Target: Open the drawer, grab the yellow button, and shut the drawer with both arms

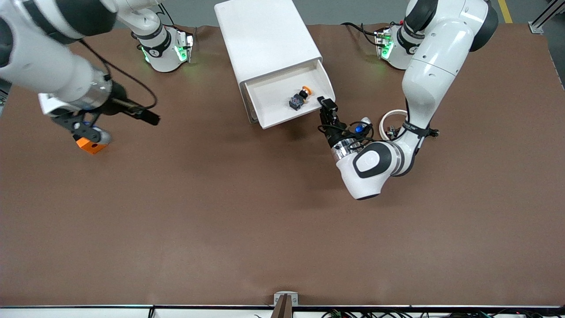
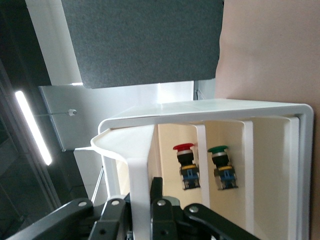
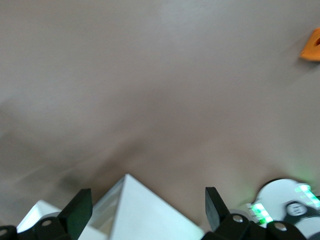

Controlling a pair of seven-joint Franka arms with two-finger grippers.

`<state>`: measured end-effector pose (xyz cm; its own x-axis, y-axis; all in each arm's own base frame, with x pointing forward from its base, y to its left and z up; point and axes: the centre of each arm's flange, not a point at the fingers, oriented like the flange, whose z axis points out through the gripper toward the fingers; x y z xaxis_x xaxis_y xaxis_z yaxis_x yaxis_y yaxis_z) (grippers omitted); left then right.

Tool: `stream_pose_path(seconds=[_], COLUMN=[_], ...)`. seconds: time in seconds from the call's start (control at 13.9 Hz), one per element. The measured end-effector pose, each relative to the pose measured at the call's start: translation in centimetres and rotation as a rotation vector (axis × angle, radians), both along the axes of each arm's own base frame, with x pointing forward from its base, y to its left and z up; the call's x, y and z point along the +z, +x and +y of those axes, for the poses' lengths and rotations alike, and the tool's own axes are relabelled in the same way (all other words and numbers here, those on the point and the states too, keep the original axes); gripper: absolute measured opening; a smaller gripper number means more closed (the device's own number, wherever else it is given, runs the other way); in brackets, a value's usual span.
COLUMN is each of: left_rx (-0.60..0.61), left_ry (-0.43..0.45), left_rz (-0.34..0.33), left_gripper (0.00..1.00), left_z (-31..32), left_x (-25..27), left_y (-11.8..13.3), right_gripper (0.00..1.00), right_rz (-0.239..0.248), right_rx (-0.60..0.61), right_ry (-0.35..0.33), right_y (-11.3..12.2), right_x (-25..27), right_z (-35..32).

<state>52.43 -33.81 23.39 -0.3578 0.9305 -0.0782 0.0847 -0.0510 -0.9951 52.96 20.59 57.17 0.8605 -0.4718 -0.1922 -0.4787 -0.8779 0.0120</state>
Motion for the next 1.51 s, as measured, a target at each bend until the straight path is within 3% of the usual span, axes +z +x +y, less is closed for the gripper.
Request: stream_pose_path(seconds=[0.29,0.5,0.79,1.08,1.29,1.51], left_rx=[0.046,0.051,0.051,0.055,0.075,0.067], left_ry=[-0.010,-0.017,-0.022,-0.040,-0.096,-0.187], left_rz=[-0.030,-0.033,-0.037,-0.053,-0.121,-0.222], left_gripper=[0.12,0.22,0.63,1.00,1.00,1.00], left_z=[1.6,1.9,2.0,2.1,2.1,2.4], left_x=[0.5,0.5,0.8,1.1,1.8,3.7], left_y=[1.7,2.0,2.2,2.4,3.6,5.0], right_gripper=[1.00,1.00,1.00,1.00,1.00,1.00], right_rz=[-0.067,-0.077,-0.100,-0.079,-0.061,-0.064], right_rx=[-0.078,-0.130,-0.234,-0.297,-0.350,-0.385], right_ry=[0.006,0.003,0.025,0.000,-0.033,-0.031], right_y=[-3.0,-5.8,-9.5,-13.5,-15.0,-14.5], right_x=[-0.4,-2.3,-4.7,-8.6,-11.5,-12.0], right_z=[10.3,17.1,24.9,30.7,32.9,33.8])
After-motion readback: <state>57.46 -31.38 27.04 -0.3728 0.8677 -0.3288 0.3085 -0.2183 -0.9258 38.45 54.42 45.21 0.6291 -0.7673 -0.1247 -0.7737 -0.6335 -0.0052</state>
